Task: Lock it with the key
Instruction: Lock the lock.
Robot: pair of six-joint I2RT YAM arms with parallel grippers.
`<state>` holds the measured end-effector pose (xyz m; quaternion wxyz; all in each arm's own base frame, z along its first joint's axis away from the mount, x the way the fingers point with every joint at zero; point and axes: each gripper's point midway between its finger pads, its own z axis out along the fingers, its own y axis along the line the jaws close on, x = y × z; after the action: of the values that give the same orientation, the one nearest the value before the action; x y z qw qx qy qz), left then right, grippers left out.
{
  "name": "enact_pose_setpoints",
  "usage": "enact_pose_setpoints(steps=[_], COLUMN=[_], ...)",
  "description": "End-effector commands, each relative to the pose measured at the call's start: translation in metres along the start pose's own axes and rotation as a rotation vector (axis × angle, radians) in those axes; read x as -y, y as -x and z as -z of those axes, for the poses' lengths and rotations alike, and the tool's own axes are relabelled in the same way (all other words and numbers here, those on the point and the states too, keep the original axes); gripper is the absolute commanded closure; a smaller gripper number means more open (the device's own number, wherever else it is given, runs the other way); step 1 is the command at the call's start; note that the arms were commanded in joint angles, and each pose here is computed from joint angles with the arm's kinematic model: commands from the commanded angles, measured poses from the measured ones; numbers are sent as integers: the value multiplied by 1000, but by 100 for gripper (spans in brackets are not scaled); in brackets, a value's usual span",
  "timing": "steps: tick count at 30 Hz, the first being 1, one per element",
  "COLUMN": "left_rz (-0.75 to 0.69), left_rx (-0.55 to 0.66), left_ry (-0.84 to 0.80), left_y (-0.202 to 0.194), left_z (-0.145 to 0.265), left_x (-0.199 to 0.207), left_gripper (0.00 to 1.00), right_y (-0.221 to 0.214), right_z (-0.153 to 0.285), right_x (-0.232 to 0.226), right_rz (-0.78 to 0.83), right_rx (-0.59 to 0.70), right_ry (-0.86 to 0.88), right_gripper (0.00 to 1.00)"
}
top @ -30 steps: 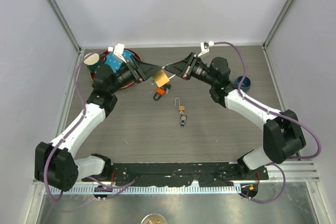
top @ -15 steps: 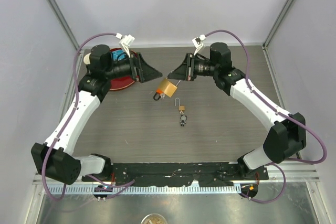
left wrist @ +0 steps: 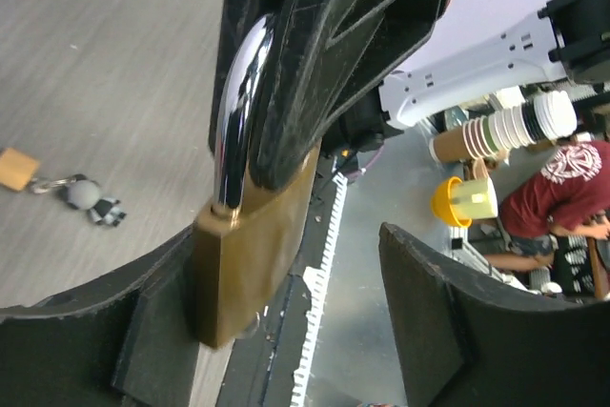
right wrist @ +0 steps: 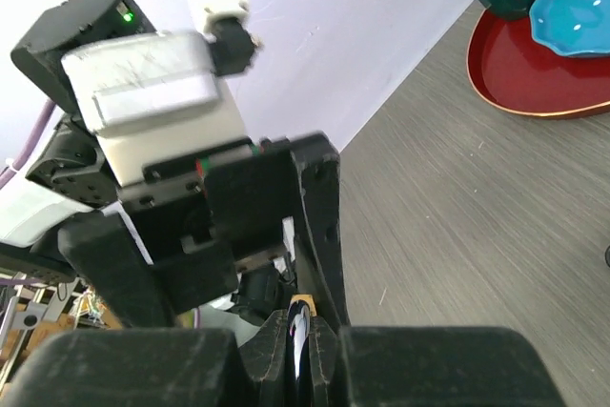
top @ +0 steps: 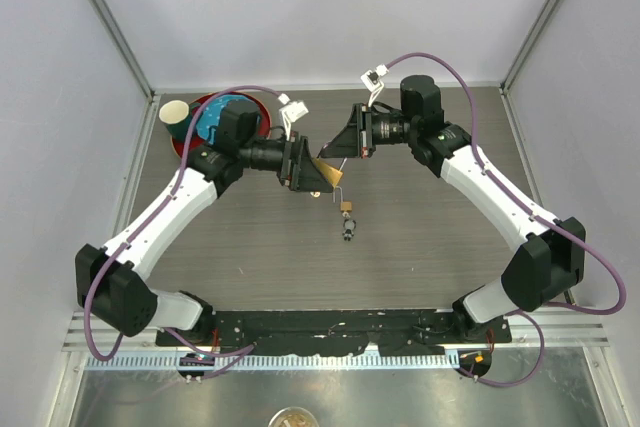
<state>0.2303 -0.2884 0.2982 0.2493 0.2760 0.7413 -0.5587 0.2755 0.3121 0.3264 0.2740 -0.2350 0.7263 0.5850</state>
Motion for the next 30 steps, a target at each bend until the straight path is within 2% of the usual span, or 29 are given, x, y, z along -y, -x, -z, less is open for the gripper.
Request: enact_pose_setpoints(steps=[1, 3, 4, 5, 6, 8, 11, 14, 15, 17, 18, 20, 21, 24, 30], left_rz=[-26, -21, -15, -31, -26, -36, -48, -67, -74, -86, -94, -105, -108, -119, -131], left_rx=[-27, -13, -9, 15, 27, 57, 102, 145, 165, 192, 210, 234, 241, 262, 317], left_ry=[-74, -82, -82, -82, -83, -77, -49, -25, -11, -11, -7, -16, -15, -30, -126], left_y=[-6, -3, -4, 2, 4, 8, 12, 16, 20, 21, 24, 26, 27, 29, 35], left_z=[-18, -21, -21, -22, -21, -21, -19, -15, -13, -10, -9, -7, -6, -4, 1], left_x=[9, 10, 9, 9, 12, 11, 9, 11, 11, 15, 16, 20, 20, 26, 48], left_gripper=[43, 56, 71, 78, 90, 100, 100, 100, 100, 100, 100, 100, 100, 100, 100], right_y=[26, 26, 26, 27, 28, 28, 29, 37, 40, 51, 54, 62, 65, 68, 55], right_z=[15, 16, 16, 16, 17, 17, 18, 21, 23, 31, 35, 45, 50, 62, 58], right_x=[-47, -48, -48, -49, -50, -50, -52, -52, -50, -48, -48, -53, -53, -49, -32], right_rz=[138, 138, 138, 142, 139, 138, 127, 150, 150, 140, 132, 127, 127, 121, 76], right_rx=[61, 66, 68, 72, 77, 88, 107, 164, 184, 267, 297, 390, 423, 497, 468], right_ry=[88, 86, 85, 86, 84, 91, 97, 73, 56, 15, 9, 24, 23, 16, 70], right_gripper=[99, 99, 99, 98, 99, 98, 96, 87, 74, 62, 46, 36, 28, 19, 18])
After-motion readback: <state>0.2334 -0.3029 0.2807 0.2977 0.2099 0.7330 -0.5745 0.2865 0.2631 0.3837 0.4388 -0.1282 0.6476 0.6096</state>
